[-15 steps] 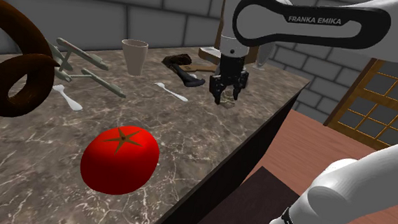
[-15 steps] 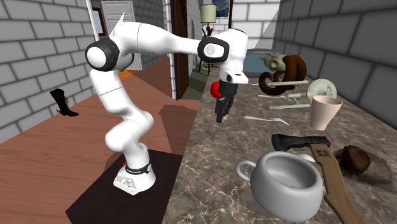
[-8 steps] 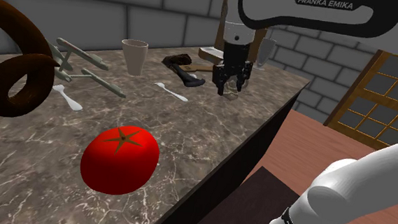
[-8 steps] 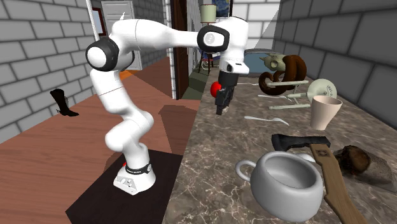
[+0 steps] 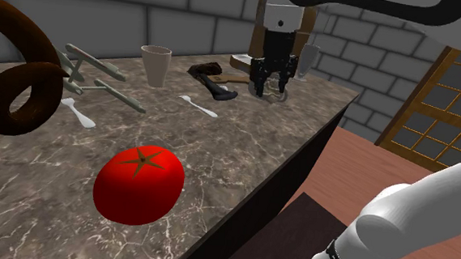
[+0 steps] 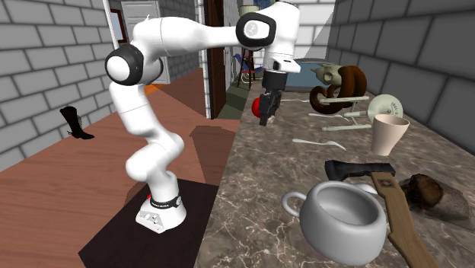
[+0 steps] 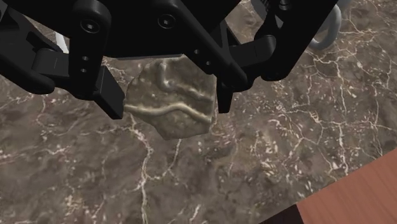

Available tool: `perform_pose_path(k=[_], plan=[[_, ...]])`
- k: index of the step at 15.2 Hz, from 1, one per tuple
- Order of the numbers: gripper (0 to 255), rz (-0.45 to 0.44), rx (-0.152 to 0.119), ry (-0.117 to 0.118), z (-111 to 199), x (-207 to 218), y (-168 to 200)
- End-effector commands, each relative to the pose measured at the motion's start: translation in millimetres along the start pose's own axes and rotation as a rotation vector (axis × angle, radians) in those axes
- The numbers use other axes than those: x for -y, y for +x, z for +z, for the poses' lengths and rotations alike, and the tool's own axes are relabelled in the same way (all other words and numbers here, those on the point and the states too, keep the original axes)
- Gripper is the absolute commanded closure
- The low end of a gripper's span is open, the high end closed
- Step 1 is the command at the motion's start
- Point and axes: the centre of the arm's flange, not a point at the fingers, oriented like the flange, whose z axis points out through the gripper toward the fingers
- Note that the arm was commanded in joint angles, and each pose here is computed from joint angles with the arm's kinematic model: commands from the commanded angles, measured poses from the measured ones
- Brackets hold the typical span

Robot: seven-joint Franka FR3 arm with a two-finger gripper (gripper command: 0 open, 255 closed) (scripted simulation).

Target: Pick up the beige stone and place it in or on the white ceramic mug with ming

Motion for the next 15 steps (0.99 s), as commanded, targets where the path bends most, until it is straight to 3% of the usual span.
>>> perform_pose_path(k=[1,8,15], plan=[[255,0.000,0.000,0.000,-10.9,-1.4,-0.6],[255,0.000,0.000,0.000,-43.2,-6.4,-2.3],[255,0.000,0.000,0.000,-37.8,-69.9,64.6]])
